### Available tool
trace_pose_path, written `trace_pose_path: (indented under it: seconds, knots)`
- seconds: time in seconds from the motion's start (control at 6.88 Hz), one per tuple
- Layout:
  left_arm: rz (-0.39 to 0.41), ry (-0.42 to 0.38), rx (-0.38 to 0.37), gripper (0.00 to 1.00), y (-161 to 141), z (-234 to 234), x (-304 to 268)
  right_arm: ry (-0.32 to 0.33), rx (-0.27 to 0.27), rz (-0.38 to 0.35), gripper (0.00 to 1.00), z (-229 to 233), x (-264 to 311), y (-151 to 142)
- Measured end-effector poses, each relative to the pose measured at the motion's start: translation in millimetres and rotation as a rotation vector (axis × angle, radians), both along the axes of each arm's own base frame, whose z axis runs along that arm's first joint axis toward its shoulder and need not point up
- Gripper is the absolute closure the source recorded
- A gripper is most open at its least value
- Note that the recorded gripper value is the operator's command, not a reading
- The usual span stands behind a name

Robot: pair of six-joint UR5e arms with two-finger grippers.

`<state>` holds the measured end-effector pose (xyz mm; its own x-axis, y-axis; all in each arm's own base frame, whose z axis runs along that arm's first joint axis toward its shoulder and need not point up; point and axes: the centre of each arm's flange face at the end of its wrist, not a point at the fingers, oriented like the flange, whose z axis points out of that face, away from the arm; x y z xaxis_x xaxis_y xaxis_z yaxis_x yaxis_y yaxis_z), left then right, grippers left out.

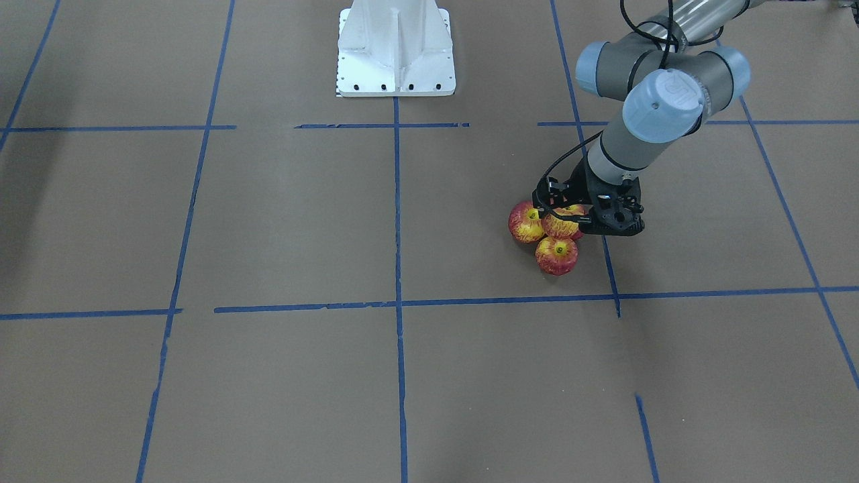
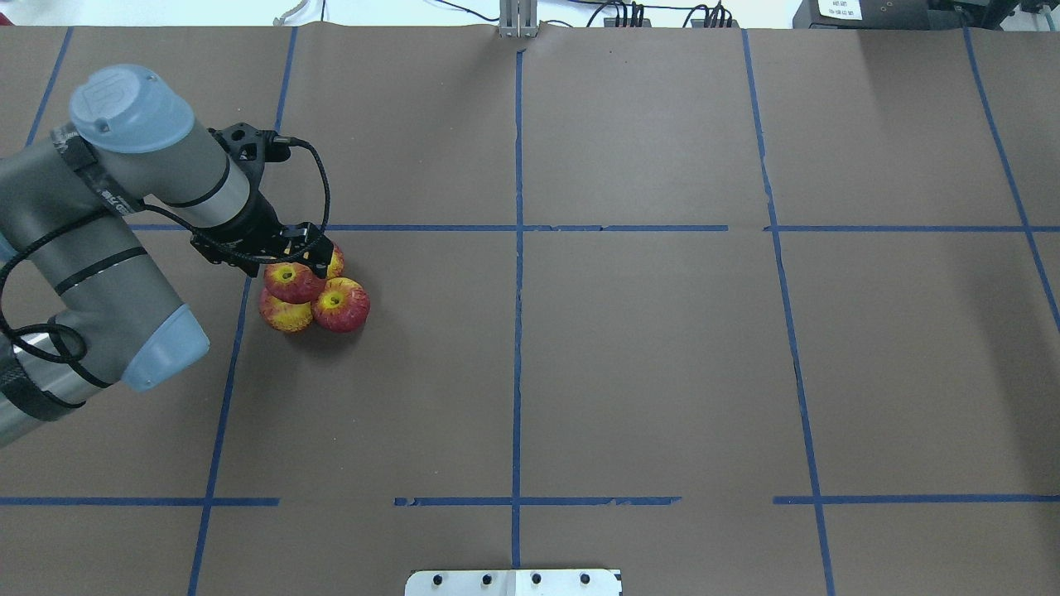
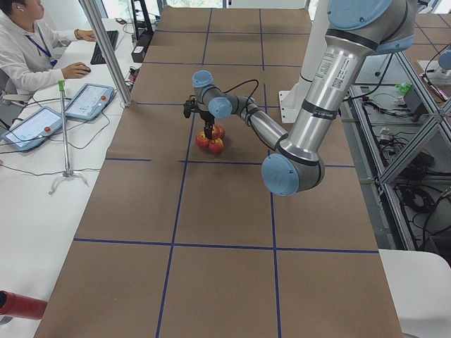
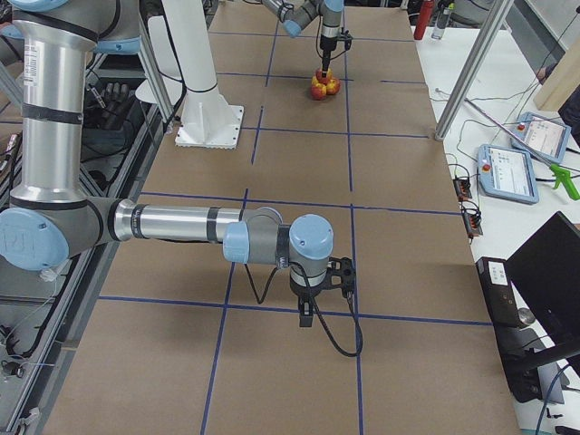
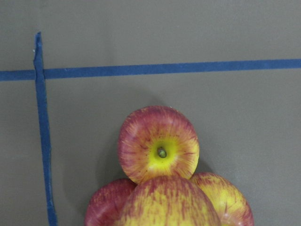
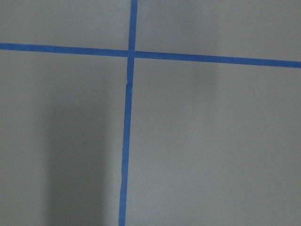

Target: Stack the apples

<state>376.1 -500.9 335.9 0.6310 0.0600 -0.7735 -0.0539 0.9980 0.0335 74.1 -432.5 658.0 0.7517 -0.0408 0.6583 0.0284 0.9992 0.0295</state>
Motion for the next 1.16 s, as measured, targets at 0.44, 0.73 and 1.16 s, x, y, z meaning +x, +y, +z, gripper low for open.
trace_pose_path:
  seconds: [0.44,0.73,1.16]
  knots:
    - [-0.021,0.02,0.102,0.0,6,11,-96,0.0,0.0,0.0,0.0,0,0,0]
    - [0.035,-0.028,0.198,0.0,2,73,-184,0.0,0.0,0.0,0.0,0,0,0]
    - [0.105,-0.166,0.313,0.0,8,201,-368,0.0,-0.001,0.001,0.0,0,0,0]
